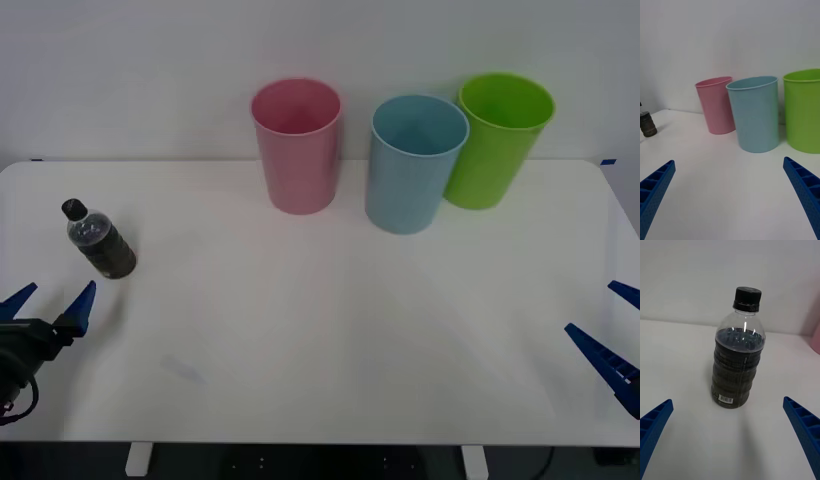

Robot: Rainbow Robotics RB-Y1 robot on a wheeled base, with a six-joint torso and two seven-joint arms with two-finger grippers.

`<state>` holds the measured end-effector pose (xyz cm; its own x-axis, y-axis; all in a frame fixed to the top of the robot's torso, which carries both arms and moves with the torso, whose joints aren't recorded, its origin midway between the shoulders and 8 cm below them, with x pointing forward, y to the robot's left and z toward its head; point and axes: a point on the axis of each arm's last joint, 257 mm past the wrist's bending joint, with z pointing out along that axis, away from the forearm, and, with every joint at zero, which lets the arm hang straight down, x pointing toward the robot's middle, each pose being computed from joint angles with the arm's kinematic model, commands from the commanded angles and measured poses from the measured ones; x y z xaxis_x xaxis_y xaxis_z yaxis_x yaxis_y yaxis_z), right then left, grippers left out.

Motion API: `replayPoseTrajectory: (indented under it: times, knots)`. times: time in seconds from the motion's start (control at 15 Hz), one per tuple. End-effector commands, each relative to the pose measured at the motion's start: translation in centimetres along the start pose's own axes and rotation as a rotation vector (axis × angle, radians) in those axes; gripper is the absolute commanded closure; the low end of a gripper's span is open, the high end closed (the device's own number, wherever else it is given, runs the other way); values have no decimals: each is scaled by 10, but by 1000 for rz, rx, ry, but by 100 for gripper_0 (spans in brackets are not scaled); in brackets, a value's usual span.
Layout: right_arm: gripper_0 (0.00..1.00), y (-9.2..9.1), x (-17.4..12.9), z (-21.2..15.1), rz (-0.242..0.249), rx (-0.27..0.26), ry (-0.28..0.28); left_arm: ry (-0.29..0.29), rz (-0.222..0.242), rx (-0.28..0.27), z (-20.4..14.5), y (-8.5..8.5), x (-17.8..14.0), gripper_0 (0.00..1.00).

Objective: Grasp the object on the table and drop it into the matching bin: aluminum can to the light blue bin, PET bottle to the pink bin.

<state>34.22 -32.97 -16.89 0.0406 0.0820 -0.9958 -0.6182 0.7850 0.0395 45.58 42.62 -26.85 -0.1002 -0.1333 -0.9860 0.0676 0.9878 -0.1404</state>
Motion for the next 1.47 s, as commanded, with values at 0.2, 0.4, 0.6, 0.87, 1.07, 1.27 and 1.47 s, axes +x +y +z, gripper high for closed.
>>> replayPoseTrajectory:
  times: [0.2,0.4,0.6,0.87,1.07,1.27,1.47]
  knots:
    - [0,0,0,0,0,0,0,-4,16,-15,30,-4,-1,0]
    - [0,0,0,0,0,0,0,-1,17,-15,46,-10,1,0]
    - [0,0,0,0,0,0,0,2,20,-17,66,-10,-1,0]
    - [0,0,0,0,0,0,0,7,36,-19,85,-12,-4,0]
    - [0,0,0,0,0,0,0,12,49,-30,95,-12,-5,0]
    - [0,0,0,0,0,0,0,19,59,-47,106,-10,-5,0]
    - [0,0,0,0,0,0,0,28,71,-59,113,-9,-5,0]
